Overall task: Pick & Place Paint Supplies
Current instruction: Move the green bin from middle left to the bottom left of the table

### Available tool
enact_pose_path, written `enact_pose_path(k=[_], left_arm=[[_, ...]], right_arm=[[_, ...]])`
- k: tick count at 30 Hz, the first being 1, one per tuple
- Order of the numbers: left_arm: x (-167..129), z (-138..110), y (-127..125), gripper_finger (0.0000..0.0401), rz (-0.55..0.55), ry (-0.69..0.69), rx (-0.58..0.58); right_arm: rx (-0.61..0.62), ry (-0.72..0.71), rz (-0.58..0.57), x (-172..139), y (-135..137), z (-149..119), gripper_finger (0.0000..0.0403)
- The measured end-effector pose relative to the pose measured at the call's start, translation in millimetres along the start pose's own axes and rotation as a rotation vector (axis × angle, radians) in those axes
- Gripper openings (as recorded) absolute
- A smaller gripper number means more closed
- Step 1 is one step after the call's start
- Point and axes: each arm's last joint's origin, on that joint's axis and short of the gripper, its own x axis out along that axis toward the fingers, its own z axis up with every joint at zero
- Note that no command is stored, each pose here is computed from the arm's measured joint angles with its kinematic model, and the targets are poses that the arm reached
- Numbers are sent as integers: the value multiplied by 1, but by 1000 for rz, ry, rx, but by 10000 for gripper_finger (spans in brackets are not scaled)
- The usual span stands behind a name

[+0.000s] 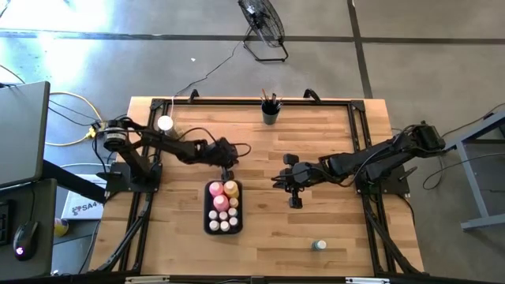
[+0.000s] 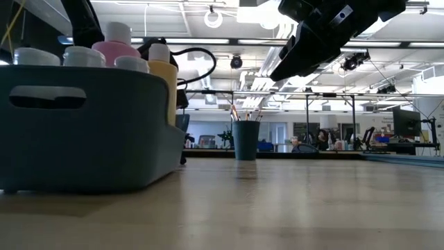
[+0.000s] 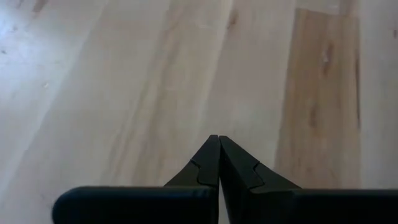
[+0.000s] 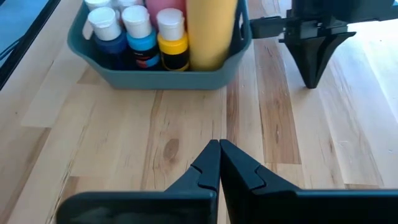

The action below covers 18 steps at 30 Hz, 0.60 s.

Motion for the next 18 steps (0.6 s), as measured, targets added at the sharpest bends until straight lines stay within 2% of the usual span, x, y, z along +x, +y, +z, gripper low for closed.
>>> enact_pose_path(k=[12, 15, 18], left_arm=[[-1, 0, -23, 0, -58, -29, 37], [-1, 2, -24, 0, -75, -44, 38], [-1, 5, -18, 0, -34, -57, 42]], right_arm=[[0, 0, 0, 0, 0, 0, 2], [0, 0, 0, 0, 0, 0, 2], [0, 0, 0, 0, 0, 0, 2]])
